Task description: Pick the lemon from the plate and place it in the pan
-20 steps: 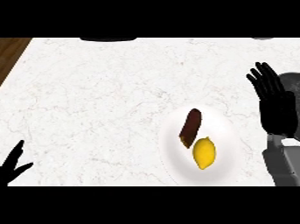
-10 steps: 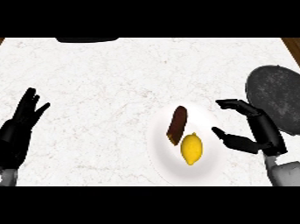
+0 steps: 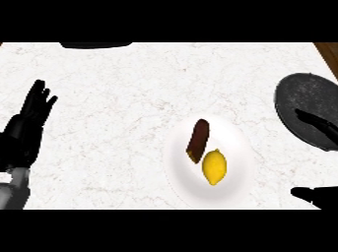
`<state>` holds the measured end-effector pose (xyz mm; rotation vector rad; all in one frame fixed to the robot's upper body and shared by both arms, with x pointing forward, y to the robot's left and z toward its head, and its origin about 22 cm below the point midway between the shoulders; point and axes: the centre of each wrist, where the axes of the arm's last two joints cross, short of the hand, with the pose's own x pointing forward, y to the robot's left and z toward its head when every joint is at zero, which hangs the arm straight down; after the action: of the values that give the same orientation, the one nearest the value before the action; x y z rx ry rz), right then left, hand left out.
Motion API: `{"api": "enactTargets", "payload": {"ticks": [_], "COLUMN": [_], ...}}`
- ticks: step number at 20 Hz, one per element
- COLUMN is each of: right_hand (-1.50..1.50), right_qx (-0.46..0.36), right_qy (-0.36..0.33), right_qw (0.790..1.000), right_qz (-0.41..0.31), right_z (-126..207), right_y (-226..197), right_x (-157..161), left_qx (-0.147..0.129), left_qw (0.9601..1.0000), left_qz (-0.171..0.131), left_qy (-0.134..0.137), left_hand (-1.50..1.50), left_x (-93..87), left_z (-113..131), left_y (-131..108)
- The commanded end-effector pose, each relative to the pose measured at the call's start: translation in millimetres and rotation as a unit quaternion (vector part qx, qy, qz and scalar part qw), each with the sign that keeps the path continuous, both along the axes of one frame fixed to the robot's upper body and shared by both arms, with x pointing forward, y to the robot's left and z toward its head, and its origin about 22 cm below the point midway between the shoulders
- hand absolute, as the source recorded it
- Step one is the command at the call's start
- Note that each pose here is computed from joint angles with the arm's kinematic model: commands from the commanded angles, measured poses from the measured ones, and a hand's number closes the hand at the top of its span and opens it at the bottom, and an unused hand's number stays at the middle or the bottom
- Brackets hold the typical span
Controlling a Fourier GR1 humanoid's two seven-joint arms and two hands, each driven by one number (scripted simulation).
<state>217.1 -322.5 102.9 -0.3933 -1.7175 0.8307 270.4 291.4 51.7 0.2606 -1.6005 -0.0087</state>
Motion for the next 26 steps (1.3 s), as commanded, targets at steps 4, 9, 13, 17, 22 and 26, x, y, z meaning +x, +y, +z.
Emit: {"api": "enactTargets", "payload": {"ticks": [4,9,13,17,22,26], "right_hand": [-1.50,-1.50,-1.50,-1.50,-1.50,-1.50], "right_qx": [-0.142,-0.162,-0.163,-0.144,-0.121,-0.160], "right_qy": [0.049,0.036,0.037,0.069,0.096,0.121], "right_qw": [0.989,0.986,0.986,0.987,0.986,0.979], "right_qz": [-0.001,-0.013,-0.002,0.025,0.067,0.034], "right_z": [96.3,137.8,142.3,137.8,116.4,97.0], "right_y": [16.6,51.0,65.7,111.3,124.7,143.4], "right_x": [-9.9,-11.7,2.0,1.2,-15.2,-1.5], "left_qx": [-0.010,-0.007,0.002,-0.005,-0.002,0.000], "left_qw": [0.9996,0.9994,0.9996,0.9992,0.9996,0.9996], "left_qz": [-0.028,-0.034,-0.027,-0.039,-0.027,-0.027], "left_qy": [0.000,0.001,-0.002,-0.008,-0.003,-0.003], "left_hand": [0.00,0.00,0.00,0.00,0.00,0.00], "left_x": [17.9,14.4,26.3,27.1,18.9,31.5], "left_z": [9.3,-8.4,-10.1,-5.9,-0.1,-0.7], "left_y": [-12.1,-19.6,-11.2,-17.0,-20.1,-24.4]}}
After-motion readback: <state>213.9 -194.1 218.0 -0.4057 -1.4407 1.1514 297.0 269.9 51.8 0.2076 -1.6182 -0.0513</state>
